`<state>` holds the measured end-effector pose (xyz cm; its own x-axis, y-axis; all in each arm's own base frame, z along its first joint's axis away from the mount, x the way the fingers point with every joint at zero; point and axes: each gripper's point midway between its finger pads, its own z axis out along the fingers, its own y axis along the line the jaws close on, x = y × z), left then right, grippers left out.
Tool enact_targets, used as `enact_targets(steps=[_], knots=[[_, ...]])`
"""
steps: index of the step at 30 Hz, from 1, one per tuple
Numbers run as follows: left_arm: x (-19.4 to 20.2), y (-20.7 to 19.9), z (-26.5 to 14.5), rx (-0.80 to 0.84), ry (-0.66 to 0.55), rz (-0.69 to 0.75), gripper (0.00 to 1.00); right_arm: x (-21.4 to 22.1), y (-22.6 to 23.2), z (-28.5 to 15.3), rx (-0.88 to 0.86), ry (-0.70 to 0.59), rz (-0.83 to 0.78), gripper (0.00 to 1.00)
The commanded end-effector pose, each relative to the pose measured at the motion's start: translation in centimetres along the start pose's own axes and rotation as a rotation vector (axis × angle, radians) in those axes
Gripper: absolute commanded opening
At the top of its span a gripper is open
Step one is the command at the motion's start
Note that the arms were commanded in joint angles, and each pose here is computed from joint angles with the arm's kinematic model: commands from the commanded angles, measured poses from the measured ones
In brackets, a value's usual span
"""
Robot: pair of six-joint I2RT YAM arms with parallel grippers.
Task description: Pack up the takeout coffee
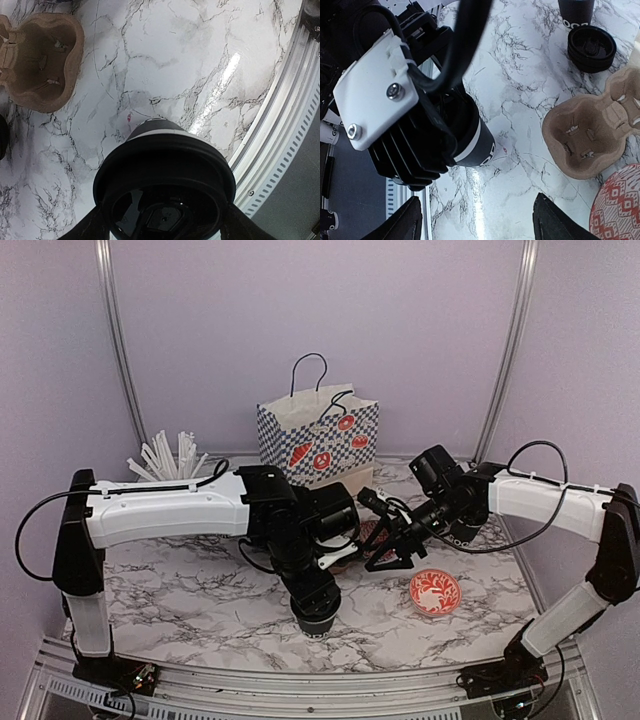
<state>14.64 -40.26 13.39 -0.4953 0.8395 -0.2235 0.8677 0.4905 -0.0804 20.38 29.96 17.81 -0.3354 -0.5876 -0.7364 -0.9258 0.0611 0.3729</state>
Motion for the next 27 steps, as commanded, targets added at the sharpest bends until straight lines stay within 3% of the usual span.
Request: enact_targets(steps=[1,3,4,5,6,12,17,18,19,25,27], knots=[[0.3,-0.4,0.0,0.005,0.024,0.017,0.73,0.1,0.5,-0.2,0.000,0.007,-0.013,0.74],[0.2,-0.3,0.0,-0.005,0.021,0.015,0.75,0.1,0.4,-0.2,0.000,0.007,-0.012,0.73],[0.2,-0.2,0.0,-0.011,0.018,0.015,0.82,0.1,0.4,-0.2,0.000,0.007,-0.011,0.73],[0.2,-0.1,-0.1,-0.019,0.015,0.018,0.96,0.0,0.5,-0.2,-0.002,0.007,-0.011,0.74],[0.1,-0.1,-0.3,-0.025,0.008,0.020,0.99,0.0,0.5,-0.2,-0.002,0.007,-0.010,0.74],[-0.7,0.5,-2.2,-0.071,-0.051,0.019,0.99,0.1,0.6,-0.4,0.009,0.009,-0.009,0.74],[-0.9,1.1,-6.1,-0.112,-0.155,-0.009,0.99,0.7,0.4,-0.5,0.037,0.038,0.024,0.77],[-0.8,1.5,-6.7,-0.132,-0.174,-0.027,0.99,0.9,0.4,-0.5,0.029,0.042,0.043,0.82],[-0.6,2.1,-7.0,-0.156,-0.195,-0.045,0.99,1.1,0.7,-0.3,0.011,0.039,0.069,0.95],[-0.8,3.8,-7.7,-0.105,-0.419,-0.279,0.98,1.2,2.5,0.5,-0.126,-0.029,0.184,0.99],[-1.0,3.8,-7.6,-0.013,-0.486,-0.373,0.94,1.5,2.3,1.1,-0.156,-0.013,0.222,0.93]])
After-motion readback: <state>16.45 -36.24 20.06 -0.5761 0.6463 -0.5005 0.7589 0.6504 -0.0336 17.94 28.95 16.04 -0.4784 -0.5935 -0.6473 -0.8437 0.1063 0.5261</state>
